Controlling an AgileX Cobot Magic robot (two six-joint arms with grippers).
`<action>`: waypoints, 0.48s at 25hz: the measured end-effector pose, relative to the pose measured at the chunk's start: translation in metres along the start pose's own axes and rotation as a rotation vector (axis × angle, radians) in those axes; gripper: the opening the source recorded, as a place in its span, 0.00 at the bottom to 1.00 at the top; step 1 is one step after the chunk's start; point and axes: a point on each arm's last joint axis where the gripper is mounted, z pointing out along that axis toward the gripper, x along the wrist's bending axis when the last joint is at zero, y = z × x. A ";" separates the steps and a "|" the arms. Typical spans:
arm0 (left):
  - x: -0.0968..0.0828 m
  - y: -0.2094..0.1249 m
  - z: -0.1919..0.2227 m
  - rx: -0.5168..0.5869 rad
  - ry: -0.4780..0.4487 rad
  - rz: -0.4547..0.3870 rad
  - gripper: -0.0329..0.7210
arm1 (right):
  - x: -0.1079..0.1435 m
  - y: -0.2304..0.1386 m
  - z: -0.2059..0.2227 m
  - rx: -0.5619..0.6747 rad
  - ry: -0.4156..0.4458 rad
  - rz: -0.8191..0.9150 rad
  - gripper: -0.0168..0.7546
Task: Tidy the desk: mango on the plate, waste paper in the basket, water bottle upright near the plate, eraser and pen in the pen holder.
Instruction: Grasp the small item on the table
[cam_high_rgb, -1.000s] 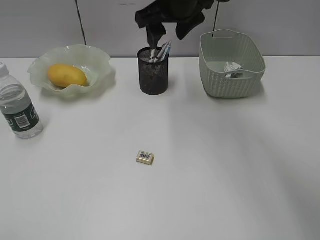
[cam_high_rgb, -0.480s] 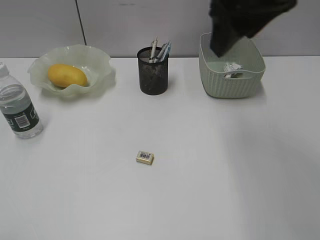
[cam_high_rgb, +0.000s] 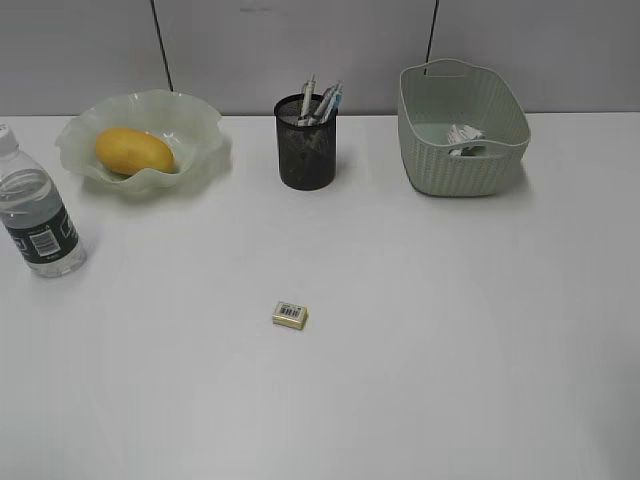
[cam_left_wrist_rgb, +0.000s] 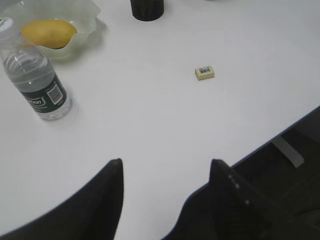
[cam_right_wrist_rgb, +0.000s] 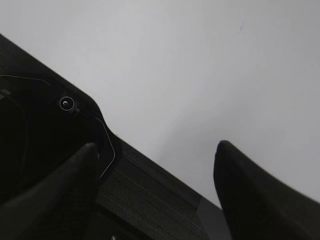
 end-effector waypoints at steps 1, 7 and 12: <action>0.001 0.006 0.004 0.013 0.000 -0.002 0.60 | 0.001 -0.012 -0.001 -0.011 0.000 0.001 0.75; 0.008 0.063 0.054 0.150 -0.003 -0.016 0.63 | 0.010 -0.058 -0.004 -0.170 0.017 0.016 0.75; 0.012 0.118 0.120 0.332 -0.049 -0.016 0.68 | 0.013 -0.082 -0.001 -0.261 0.007 0.018 0.75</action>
